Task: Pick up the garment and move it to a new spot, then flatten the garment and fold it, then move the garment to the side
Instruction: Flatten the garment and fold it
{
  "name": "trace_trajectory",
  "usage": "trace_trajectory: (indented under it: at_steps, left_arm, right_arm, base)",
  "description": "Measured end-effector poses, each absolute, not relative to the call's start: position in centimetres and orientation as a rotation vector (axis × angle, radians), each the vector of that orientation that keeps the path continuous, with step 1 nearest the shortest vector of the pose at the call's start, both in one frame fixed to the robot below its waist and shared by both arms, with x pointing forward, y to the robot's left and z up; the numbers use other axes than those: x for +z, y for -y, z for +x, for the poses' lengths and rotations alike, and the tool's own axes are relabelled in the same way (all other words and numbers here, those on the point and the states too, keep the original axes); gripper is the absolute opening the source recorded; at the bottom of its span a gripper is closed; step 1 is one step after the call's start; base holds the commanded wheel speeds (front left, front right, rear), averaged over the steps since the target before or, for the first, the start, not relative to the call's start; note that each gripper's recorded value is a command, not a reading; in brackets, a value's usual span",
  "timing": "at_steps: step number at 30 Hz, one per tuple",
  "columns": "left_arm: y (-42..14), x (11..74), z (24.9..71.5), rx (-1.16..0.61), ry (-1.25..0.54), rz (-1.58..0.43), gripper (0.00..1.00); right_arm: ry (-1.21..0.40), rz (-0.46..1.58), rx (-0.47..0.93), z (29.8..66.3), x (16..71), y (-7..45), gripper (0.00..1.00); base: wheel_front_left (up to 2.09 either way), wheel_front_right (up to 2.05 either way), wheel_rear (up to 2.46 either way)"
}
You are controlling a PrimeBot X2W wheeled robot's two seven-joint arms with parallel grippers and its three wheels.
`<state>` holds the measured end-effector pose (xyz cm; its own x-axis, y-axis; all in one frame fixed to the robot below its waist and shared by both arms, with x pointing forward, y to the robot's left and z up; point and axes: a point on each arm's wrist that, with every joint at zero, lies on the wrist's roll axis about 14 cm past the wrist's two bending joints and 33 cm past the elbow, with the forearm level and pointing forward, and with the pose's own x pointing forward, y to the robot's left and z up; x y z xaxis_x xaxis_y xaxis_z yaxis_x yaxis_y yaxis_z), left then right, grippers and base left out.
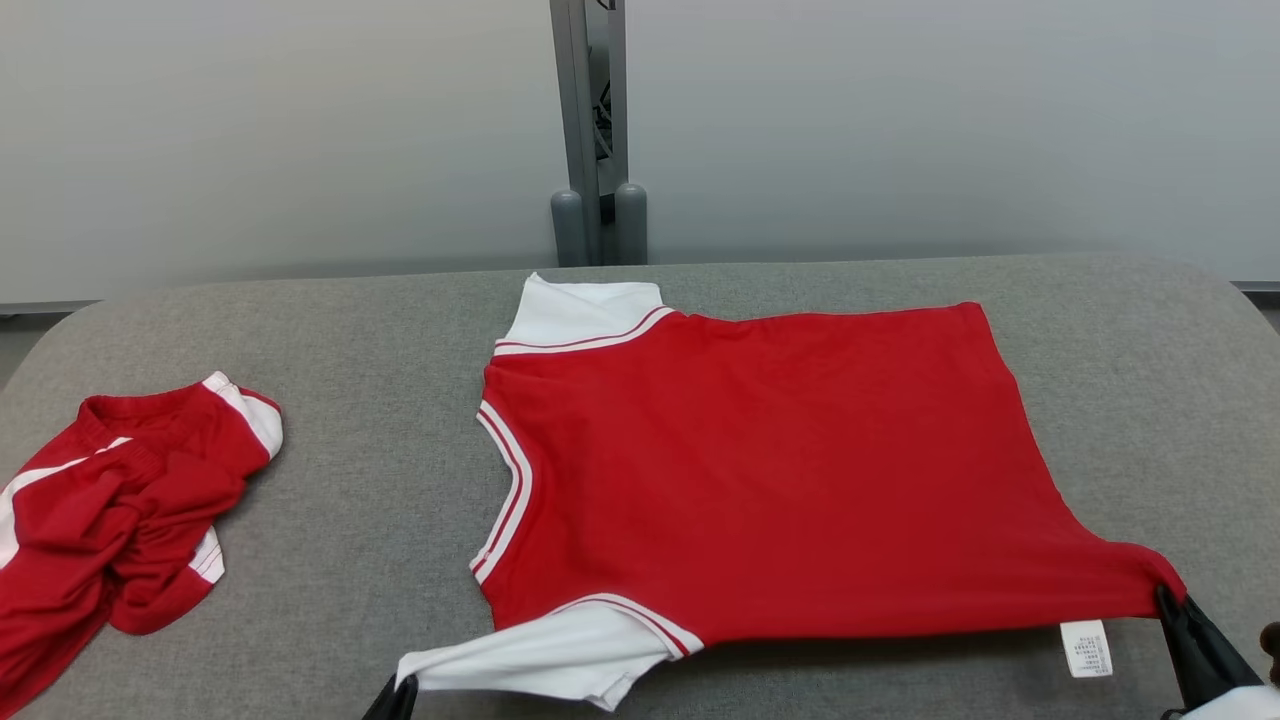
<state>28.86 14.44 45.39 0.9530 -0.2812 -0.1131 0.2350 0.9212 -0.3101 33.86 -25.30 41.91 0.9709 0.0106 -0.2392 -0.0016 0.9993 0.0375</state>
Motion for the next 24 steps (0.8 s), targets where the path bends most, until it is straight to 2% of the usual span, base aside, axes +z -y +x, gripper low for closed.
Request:
trace_trajectory:
  at_steps: [7,11,17,24]
  left_arm:
    - [-12.7,45.5,26.5,-0.349,-0.239,-0.304,0.0]
    - [-12.6,46.6,26.1,-0.335,-0.241,-0.36,0.0]
    - [-12.7,48.9,28.5,-0.312,-0.165,-0.37,0.0]
    - [-11.2,49.4,32.3,-0.333,-0.131,-0.352,0.0]
  right_arm:
    - [-0.237,0.024,-0.035,31.7,41.9,26.8,0.0]
    - [-0.222,0.027,-0.051,31.2,42.3,27.2,0.0]
    - [-0.231,0.044,-0.041,31.9,42.5,26.5,0.0]
    - [-0.276,0.08,-0.038,34.8,42.5,25.4,0.0]
  base:
    - [0.0,0.0,0.0]
    - [0.0,0.0,0.0]
    - [0.0,0.0,0.0]
    - [0.0,0.0,0.0]
